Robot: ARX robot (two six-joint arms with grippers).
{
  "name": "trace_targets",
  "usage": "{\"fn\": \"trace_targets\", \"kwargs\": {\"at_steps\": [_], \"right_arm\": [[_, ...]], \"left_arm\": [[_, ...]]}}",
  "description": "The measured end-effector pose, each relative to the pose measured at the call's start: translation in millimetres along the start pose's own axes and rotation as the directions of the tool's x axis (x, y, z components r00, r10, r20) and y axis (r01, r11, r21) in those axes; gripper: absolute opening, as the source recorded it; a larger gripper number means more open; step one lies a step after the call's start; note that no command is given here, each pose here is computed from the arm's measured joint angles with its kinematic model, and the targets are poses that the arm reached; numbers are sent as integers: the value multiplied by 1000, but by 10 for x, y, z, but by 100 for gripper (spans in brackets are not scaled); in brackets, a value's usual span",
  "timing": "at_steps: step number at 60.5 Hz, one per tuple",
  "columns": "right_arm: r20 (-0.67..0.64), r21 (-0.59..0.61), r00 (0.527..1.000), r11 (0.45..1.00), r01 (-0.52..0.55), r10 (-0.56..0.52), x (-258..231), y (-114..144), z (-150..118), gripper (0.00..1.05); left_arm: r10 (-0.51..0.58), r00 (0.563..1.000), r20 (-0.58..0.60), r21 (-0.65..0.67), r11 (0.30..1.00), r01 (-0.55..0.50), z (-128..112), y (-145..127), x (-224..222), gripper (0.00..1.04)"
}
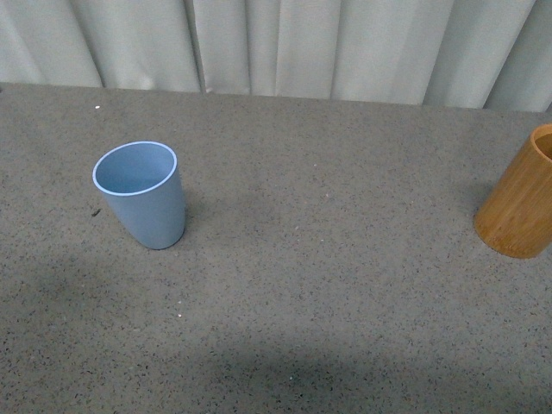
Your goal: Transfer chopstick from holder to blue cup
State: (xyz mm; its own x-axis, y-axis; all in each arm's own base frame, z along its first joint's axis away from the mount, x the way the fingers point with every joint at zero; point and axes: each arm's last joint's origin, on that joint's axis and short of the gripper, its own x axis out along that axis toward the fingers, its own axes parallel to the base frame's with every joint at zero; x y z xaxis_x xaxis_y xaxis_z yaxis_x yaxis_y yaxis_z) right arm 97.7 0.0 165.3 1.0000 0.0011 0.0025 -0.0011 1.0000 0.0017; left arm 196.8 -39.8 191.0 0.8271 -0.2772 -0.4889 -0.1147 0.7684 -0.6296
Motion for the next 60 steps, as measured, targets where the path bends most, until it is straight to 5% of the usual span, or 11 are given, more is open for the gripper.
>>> {"fn": "trace_targets", "kwargs": {"at_steps": [24, 60], "right_arm": [[0, 0, 1000, 1000, 0, 0, 0, 0, 0, 95], [0, 0, 1000, 1000, 0, 0, 0, 0, 0, 95]], "left_arm": [[93, 992, -85, 52, 995, -89, 65, -212, 710, 98], [230, 969, -94, 100, 970, -221, 66, -201, 1146, 98]]}}
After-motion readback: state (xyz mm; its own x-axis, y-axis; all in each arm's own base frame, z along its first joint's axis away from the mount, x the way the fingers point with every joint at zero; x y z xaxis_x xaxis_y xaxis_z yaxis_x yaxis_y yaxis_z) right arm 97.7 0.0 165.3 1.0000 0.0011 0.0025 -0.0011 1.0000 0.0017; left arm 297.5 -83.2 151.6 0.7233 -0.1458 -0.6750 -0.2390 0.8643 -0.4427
